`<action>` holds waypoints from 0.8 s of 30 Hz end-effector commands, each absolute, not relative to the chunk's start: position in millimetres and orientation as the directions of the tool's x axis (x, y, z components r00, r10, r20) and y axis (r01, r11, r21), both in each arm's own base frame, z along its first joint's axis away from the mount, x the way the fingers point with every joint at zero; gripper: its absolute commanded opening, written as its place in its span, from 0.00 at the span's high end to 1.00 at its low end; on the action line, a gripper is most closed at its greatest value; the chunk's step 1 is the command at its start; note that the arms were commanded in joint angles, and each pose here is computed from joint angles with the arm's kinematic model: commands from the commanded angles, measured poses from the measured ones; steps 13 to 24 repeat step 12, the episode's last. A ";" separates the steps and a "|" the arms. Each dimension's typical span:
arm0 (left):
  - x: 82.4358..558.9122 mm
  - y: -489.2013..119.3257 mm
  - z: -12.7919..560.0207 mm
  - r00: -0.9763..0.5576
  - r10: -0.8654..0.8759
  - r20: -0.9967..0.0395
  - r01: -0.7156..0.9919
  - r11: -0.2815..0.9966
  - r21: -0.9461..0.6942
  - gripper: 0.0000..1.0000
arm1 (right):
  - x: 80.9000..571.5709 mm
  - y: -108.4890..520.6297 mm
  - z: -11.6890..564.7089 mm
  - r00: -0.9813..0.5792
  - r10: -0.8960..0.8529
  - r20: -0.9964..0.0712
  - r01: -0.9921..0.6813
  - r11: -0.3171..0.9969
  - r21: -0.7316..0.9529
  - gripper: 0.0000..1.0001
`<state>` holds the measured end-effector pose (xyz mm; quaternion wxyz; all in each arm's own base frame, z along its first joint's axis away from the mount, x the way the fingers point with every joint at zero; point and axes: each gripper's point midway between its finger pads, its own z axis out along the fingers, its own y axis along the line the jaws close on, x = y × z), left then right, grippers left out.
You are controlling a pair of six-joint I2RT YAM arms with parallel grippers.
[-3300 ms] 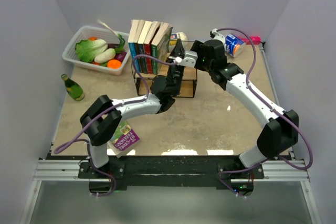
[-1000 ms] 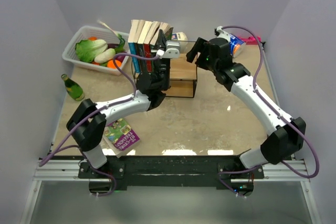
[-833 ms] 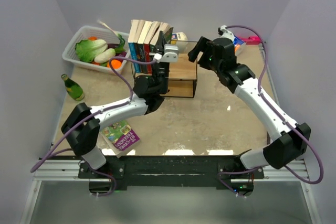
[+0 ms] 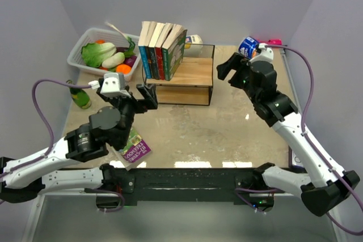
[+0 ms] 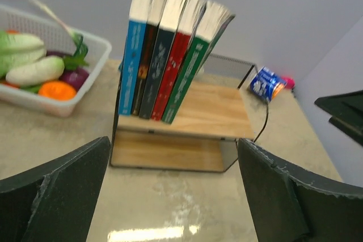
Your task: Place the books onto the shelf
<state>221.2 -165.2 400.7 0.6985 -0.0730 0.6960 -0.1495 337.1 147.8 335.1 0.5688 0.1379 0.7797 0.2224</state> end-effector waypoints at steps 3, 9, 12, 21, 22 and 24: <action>197.9 -148.9 291.9 -0.277 -0.361 -0.891 0.025 0.924 -0.382 0.00 | 332.6 143.6 323.0 -0.283 0.465 -0.839 -0.052 0.866 0.498 0.11; 191.1 -159.2 245.3 -0.350 -0.392 -0.851 0.029 0.903 -0.428 0.00 | 326.8 132.8 298.3 -0.291 0.433 -0.853 -0.016 0.890 0.456 0.11; 194.7 -160.5 240.2 -0.356 -0.391 -0.849 -0.034 0.913 -0.406 0.00 | 325.9 131.6 293.4 -0.304 0.424 -0.853 -0.006 0.895 0.446 0.11; 194.7 -160.5 240.2 -0.356 -0.391 -0.849 -0.034 0.913 -0.406 0.00 | 325.9 131.6 293.4 -0.304 0.424 -0.853 -0.006 0.895 0.446 0.11; 194.7 -160.5 240.2 -0.356 -0.391 -0.849 -0.034 0.913 -0.406 0.00 | 325.9 131.6 293.4 -0.304 0.424 -0.853 -0.006 0.895 0.446 0.11; 194.7 -160.5 240.2 -0.356 -0.391 -0.849 -0.034 0.913 -0.406 0.00 | 325.9 131.6 293.4 -0.304 0.424 -0.853 -0.006 0.895 0.446 0.11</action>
